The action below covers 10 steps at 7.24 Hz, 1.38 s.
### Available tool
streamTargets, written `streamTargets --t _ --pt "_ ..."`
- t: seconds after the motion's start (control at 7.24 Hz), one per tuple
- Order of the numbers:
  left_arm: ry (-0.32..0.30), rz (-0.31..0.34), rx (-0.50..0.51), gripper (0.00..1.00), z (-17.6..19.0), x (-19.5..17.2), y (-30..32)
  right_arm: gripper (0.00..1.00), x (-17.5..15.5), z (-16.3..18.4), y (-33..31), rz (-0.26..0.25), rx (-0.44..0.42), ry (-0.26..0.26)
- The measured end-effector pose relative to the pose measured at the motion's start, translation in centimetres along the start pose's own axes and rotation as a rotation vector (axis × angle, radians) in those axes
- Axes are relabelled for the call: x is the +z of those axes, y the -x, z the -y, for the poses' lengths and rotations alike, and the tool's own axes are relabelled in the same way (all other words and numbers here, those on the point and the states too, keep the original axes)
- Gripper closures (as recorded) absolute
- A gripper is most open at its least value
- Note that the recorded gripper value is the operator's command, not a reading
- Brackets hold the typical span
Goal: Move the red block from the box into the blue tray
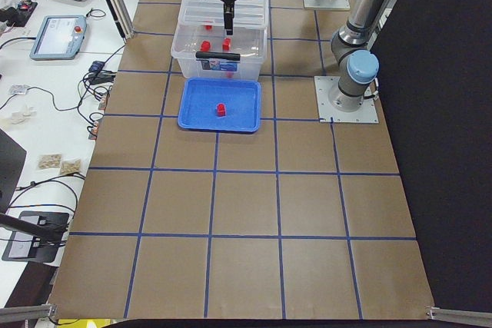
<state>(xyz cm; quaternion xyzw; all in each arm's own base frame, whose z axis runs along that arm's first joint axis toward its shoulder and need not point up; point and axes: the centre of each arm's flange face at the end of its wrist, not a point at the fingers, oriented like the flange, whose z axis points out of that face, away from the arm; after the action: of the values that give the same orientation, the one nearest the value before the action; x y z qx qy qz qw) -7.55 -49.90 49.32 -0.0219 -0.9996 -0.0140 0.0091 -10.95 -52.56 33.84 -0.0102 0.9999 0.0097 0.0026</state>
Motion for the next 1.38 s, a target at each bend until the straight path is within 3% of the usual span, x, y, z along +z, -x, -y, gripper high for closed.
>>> streamTargets --t 0.41,1.38 --pt "0.044 0.003 0.057 0.0 -1.8 2.4 -2.9 0.0 0.1 0.5 3.8 -0.001 0.005 0.003" --pt "0.057 0.029 0.066 0.0 -2.4 2.7 -2.9 0.0 0.3 1.1 10.4 -0.003 -0.026 0.008"
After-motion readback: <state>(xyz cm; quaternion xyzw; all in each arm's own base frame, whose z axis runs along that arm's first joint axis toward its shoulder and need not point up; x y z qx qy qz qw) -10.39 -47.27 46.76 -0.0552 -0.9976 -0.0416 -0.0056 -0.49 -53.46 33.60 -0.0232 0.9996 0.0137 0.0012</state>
